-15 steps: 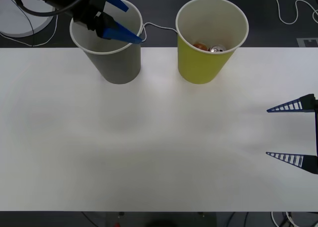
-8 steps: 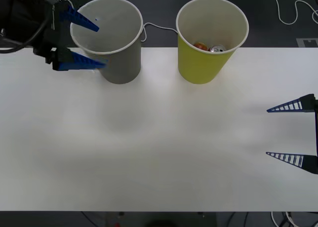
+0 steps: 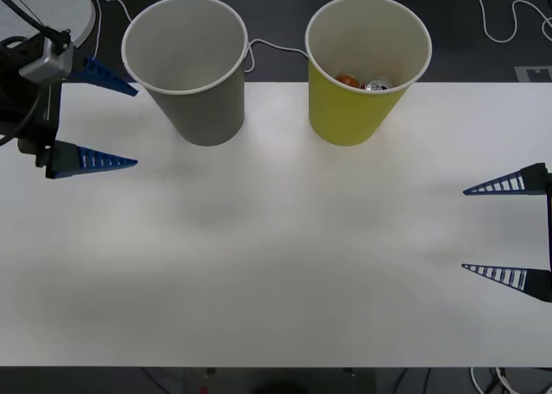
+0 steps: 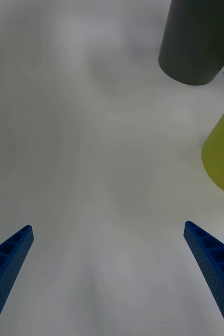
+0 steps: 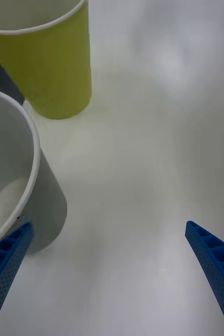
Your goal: Put the can into the green bin and the plastic bottle into the gray bin
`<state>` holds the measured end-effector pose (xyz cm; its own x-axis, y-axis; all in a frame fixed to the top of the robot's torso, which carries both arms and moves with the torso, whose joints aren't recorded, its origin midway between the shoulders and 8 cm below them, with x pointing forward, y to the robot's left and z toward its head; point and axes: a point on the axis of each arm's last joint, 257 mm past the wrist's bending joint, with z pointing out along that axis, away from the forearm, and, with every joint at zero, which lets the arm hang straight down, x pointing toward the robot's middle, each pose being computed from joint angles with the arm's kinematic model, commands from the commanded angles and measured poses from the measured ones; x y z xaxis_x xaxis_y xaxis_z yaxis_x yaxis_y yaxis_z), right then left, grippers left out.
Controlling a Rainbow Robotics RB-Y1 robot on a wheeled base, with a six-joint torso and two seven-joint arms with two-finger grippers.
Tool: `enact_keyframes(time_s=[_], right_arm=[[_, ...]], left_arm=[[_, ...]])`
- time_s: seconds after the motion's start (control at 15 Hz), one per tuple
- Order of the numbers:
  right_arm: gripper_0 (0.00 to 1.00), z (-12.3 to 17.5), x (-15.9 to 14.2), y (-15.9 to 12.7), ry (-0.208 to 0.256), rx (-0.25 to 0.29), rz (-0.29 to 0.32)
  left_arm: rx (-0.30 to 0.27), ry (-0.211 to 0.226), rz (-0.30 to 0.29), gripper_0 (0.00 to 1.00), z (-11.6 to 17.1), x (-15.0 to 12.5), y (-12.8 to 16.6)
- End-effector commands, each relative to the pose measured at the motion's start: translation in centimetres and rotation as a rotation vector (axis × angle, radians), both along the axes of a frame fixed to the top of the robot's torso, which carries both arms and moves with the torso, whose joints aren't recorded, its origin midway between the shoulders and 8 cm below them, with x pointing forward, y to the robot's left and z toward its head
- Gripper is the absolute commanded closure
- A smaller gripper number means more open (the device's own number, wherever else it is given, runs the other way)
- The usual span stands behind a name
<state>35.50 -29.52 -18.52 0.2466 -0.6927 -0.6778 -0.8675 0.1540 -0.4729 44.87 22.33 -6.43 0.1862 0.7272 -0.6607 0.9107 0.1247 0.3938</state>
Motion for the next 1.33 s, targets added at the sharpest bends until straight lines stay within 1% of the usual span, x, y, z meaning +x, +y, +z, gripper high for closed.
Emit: enact_keyframes(time_s=[0.07,0.27,0.47,0.6,0.73,0.87,1.13,1.2,1.33], right_arm=[[0.0,0.0,0.0,0.0,0.0,0.0,0.0],[0.0,0.0,0.0,0.0,0.0,0.0,0.0],[0.0,0.0,0.0,0.0,0.0,0.0,0.0],[0.0,0.0,0.0,0.0,0.0,0.0,0.0],[0.0,0.0,0.0,0.0,0.0,0.0,0.0],[0.0,0.0,0.0,0.0,0.0,0.0,0.0],[0.0,0.0,0.0,0.0,0.0,0.0,0.0],[0.0,0.0,0.0,0.0,0.0,0.0,0.0],[0.0,0.0,0.0,0.0,0.0,0.0,0.0]], left_arm=[[0.01,-0.05,-0.016,0.0,-0.9,-0.6,2.2],[0.015,-0.064,-0.027,0.0,-2.3,-1.4,3.6],[0.034,-0.096,-0.038,0.0,-3.3,-2.1,5.2],[0.034,-0.099,-0.032,0.0,-3.8,-2.5,6.0],[0.056,-0.117,-0.055,0.0,-4.8,-3.1,6.7],[0.08,-0.124,-0.076,0.0,-5.7,-3.7,7.3],[0.108,-0.119,-0.071,0.0,-5.6,-3.8,8.2],[0.118,-0.111,-0.064,0.0,-5.9,-3.9,8.6],[0.134,-0.09,-0.07,0.0,-6.5,-4.4,8.8]])
